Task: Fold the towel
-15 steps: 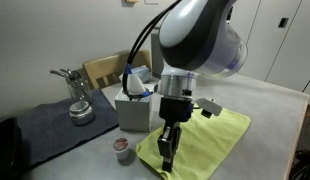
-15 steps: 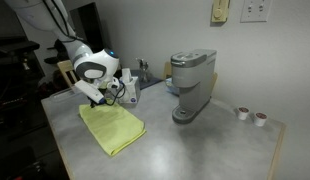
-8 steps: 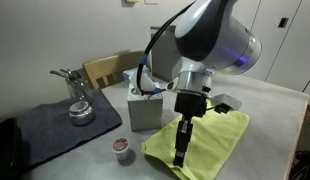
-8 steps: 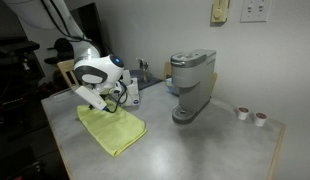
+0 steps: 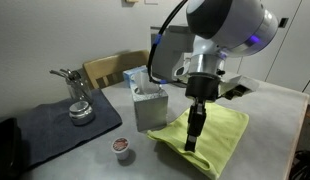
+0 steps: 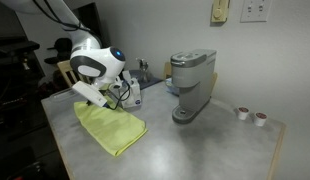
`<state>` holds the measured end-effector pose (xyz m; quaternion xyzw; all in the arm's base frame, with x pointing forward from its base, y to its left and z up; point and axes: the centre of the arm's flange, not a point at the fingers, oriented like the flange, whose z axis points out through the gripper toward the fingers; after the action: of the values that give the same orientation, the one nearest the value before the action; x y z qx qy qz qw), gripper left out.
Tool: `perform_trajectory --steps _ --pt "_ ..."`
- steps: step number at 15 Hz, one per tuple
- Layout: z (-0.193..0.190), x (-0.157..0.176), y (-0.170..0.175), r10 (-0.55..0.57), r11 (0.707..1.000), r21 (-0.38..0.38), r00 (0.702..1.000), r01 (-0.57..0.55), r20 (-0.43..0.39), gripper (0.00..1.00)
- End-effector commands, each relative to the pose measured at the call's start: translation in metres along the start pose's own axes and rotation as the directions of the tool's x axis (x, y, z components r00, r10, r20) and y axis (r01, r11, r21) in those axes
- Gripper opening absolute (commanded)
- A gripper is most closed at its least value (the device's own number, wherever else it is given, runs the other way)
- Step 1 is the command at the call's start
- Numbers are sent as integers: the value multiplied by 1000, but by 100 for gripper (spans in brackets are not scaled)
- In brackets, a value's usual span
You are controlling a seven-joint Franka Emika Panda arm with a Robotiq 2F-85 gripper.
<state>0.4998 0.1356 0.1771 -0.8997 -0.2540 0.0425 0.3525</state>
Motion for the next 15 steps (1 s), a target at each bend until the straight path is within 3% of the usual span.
perform_trajectory --steps 1,9,15 --pt "-32 -27 -21 -13 999 -48 1000 13 2 1" --pt "-67 -75 -10 -9 977 -213 999 15 32 1" --pt "-98 -106 12 33 914 -403 999 -37 -17 1"
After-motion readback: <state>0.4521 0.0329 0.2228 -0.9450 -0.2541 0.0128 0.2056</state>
